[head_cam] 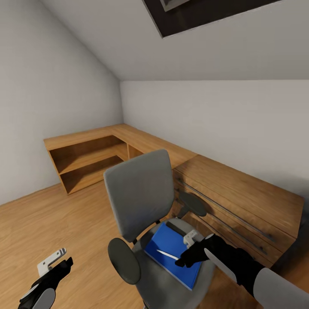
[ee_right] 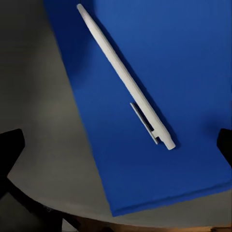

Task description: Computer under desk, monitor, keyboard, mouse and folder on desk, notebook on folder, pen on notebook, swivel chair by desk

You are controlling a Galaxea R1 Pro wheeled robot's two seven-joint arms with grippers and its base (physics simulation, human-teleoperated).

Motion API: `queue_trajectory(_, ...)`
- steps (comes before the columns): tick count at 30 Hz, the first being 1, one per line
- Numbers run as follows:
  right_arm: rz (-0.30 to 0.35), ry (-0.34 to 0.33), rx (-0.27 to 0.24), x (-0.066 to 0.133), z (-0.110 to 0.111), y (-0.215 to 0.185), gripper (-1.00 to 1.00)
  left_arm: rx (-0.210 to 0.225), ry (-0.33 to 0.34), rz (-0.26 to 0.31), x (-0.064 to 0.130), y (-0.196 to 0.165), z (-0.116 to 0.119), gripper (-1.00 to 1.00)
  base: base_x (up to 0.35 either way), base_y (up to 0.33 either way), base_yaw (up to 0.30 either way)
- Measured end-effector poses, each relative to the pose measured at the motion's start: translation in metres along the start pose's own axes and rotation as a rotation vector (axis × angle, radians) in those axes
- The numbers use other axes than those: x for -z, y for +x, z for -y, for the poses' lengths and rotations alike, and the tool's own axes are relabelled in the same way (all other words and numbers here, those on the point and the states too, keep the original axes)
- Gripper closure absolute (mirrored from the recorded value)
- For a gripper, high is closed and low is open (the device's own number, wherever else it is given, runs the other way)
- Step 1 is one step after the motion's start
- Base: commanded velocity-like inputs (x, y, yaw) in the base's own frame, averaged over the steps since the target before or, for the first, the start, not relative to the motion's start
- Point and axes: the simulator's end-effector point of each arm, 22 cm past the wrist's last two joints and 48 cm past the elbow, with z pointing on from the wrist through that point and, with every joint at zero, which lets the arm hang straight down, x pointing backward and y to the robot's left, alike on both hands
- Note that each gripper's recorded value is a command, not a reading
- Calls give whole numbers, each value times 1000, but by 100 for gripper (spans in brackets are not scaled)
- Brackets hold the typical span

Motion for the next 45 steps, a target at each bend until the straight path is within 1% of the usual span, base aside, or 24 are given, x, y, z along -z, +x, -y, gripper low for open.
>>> queue_trajectory(2,-2,-26,0,2,-2,2,-100,1,1,0,0,0,0,-100,0,0,0)
queue_trajectory(6,-4,-47,0,3,-4,4,-100,3,1,0,0,0,1,-100,0,0,0)
queue_trajectory(17,-1,-46,0,3,-3,3,-100,6,13,3,3,-1,6,-100,0,0,0)
queue_trajectory(24,14,-45,4,-7,-1,6,-100,5,16,3,-5,8,5,-100,0,0,0)
queue_trajectory(38,22,-40,4,-29,3,16,-100,5,16,3,-21,27,1,-100,0,0,0)
queue_trajectory(40,27,-30,4,-32,5,17,-100,5,16,3,-24,29,0,-100,0,0,0)
queue_trajectory(45,44,46,15,-39,18,14,-100,5,16,3,-30,36,-2,-100,0,0,0)
